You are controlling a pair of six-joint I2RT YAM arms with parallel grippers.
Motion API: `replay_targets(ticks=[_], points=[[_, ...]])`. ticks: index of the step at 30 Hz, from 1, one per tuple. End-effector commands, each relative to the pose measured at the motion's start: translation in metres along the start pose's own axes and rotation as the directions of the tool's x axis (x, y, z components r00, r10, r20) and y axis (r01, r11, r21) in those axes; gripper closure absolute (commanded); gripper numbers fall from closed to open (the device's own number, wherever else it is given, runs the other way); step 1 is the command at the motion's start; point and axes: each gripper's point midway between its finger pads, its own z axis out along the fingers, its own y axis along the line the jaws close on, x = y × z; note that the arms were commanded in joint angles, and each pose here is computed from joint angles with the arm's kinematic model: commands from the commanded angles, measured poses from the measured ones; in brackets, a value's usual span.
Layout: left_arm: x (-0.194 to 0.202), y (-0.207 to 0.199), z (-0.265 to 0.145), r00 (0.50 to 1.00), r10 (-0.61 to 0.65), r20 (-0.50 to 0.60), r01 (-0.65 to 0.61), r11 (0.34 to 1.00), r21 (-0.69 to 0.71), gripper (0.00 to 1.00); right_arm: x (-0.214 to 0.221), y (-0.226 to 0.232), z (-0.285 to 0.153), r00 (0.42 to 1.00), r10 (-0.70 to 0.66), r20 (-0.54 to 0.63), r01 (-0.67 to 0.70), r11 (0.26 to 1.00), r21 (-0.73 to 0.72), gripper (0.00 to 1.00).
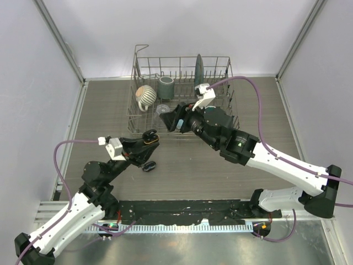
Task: Insert the wireless bluetooth earbuds into the charging case
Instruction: Place the earbud in the charging case.
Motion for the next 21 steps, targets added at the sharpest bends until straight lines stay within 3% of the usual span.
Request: replay_targets(ticks=[1,14,21], points=[[-0.02,-0.013,0.007,1.0,0.006,0.028,-0.008,0.998,0.07,1.0,0.004,0.022,-0.002,0.996,0.01,-0.084,-0.016,0.997,-0.077,0.26],[-0.011,-0.027,0.015,1.0,-0.001,-0.026,0.005,0.987,0.162,1.0,0.03,0.03,0.005,0.983,-0.011,-0.183,-0.012,0.992,-0.123,0.36],[-0.008,-0.027,0.016,0.999,-0.01,-0.038,0.016,0.986,0.164,1.0,0.025,0.032,0.001,0.986,-0.019,-0.167,-0.005,0.99,-0.14,0.37]])
